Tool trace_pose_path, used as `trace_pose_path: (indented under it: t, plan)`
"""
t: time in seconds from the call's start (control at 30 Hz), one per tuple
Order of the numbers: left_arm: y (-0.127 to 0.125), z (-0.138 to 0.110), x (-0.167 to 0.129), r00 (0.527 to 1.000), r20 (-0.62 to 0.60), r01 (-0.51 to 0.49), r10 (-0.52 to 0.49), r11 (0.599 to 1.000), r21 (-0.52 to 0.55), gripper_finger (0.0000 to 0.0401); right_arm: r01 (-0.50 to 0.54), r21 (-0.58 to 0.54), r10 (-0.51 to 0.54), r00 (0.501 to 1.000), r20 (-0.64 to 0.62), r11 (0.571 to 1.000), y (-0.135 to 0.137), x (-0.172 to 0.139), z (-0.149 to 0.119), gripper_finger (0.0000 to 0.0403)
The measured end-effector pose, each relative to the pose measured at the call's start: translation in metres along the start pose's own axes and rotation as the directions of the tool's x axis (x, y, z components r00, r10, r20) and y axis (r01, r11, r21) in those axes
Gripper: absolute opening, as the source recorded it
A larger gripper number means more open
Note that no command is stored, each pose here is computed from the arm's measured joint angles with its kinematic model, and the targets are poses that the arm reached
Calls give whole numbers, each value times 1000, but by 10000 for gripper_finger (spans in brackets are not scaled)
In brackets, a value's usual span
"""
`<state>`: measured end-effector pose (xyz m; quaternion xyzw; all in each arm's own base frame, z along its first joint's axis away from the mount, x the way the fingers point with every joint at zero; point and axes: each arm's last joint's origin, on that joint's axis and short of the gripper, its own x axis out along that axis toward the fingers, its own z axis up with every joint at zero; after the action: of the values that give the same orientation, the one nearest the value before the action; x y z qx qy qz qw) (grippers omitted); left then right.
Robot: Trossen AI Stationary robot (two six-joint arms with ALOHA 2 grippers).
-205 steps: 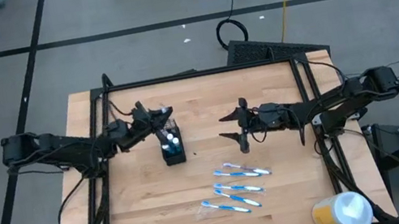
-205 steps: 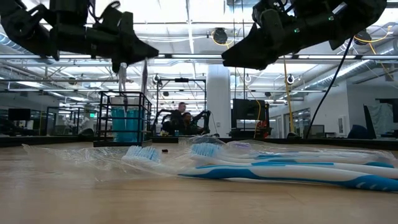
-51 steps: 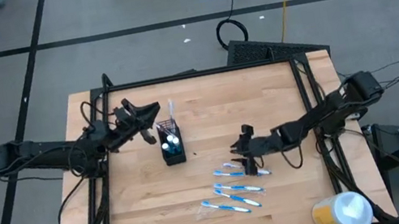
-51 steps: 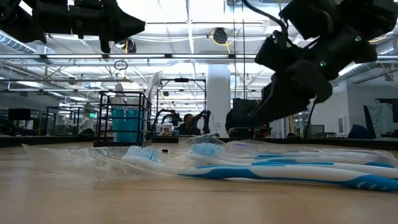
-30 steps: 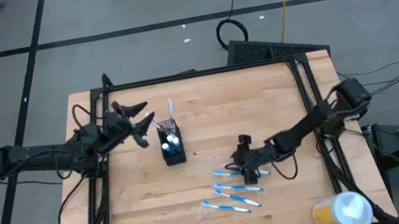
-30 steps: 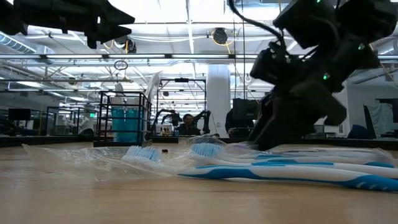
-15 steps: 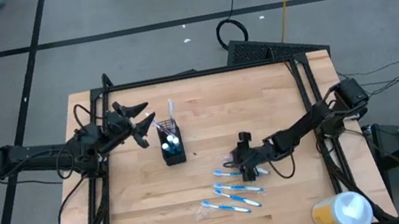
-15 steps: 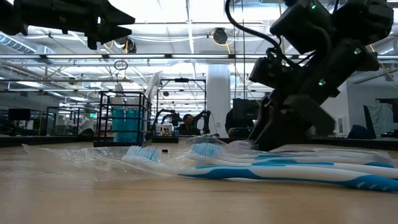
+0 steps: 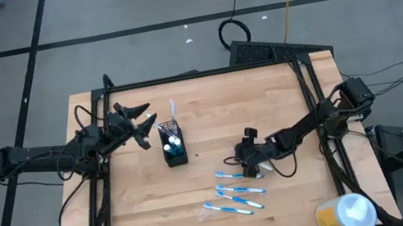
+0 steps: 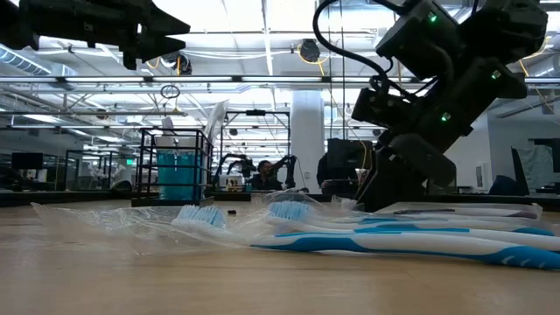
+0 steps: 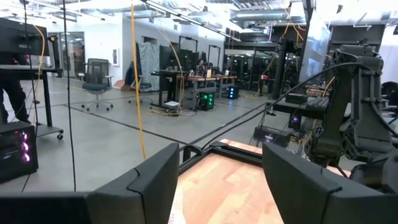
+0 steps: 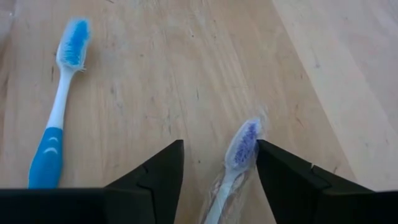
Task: Pick & Place toothbrushing station
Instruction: Put the purple toothbrush into the black organizer
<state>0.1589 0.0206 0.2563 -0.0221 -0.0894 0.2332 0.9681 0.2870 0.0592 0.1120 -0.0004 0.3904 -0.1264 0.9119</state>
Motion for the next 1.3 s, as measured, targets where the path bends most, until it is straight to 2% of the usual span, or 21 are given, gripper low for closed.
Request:
trace_pose_path:
  t: [0.4, 0.63, 0.9, 1.3]
  plan:
    - [0, 0, 0, 1000, 0, 0, 0, 1000, 7, 235, 4, 4, -4, 999, -33, 1000, -3, -8, 0, 178]
    - [0, 0, 0, 1000, 0, 0, 0, 1000, 7, 235, -16, 65, 14, 999, 37, 998, -7, -27, 15, 176]
    - [0, 0, 0, 1000, 0, 0, 0, 1000, 7, 234, 3, 56, -1, 1000, -25, 998, -5, -18, 5, 174]
    - [0, 0, 0, 1000, 0, 1, -1, 1000, 8, 235, 13, 104, -5, 997, -81, 994, -1, 0, -7, 169]
